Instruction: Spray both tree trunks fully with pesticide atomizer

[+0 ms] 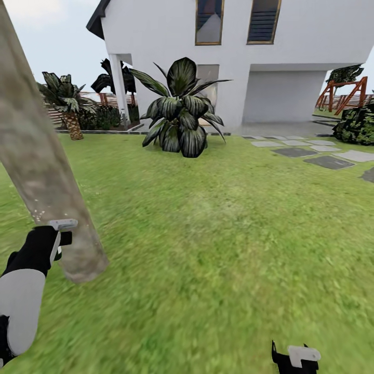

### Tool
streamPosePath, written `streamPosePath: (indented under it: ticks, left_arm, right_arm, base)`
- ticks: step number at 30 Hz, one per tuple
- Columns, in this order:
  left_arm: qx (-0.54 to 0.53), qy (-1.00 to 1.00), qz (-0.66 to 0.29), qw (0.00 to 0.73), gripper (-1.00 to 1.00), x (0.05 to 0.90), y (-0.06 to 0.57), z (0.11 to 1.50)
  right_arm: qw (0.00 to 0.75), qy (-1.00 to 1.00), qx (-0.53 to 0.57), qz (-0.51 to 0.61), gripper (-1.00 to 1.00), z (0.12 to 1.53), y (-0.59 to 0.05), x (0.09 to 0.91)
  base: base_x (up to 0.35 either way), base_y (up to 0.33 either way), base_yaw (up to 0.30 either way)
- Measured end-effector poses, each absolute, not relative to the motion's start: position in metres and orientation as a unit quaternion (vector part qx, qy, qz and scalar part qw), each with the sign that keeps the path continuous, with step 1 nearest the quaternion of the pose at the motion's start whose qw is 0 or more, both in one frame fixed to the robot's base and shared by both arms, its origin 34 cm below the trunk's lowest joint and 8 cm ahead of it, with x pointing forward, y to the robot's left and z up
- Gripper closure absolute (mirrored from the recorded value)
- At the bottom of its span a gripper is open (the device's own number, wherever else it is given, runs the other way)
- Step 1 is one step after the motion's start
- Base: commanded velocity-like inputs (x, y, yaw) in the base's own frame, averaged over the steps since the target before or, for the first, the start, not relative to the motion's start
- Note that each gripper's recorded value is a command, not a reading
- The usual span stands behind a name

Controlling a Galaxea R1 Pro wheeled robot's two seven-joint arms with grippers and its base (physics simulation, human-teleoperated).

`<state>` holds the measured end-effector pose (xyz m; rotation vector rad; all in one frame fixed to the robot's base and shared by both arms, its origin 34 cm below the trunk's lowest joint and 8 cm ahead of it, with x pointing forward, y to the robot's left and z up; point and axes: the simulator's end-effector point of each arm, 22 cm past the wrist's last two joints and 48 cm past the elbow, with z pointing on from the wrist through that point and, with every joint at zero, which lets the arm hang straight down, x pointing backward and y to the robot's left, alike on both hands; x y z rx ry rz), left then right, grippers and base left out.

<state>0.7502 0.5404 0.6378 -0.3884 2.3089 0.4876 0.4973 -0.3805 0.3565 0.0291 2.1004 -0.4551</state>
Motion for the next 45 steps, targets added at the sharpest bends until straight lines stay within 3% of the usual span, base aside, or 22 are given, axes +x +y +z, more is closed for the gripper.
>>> streamPosePath:
  ticks: [15, 28, 45]
  left_arm:
    - [-0.151, 0.899, 0.195, 0.363, 1.00, 0.748, 0.544, 0.637]
    - [-0.151, 0.899, 0.198, 0.360, 1.00, 0.745, 0.547, 0.635]
    - [-0.153, 0.901, 0.202, 0.353, 1.00, 0.740, 0.551, 0.630]
  right_arm:
    - [0.476, 0.859, 0.011, -0.186, -1.00, 0.357, -0.380, 0.497]
    - [0.477, 0.859, 0.011, -0.186, -1.00, 0.357, -0.380, 0.498]
    - [0.477, 0.859, 0.011, -0.186, -1.00, 0.357, -0.380, 0.498]
  base:
    - [0.034, -0.275, 0.005]
    - [0.200, -0.226, 0.245]
    - [0.125, -0.250, 0.013]
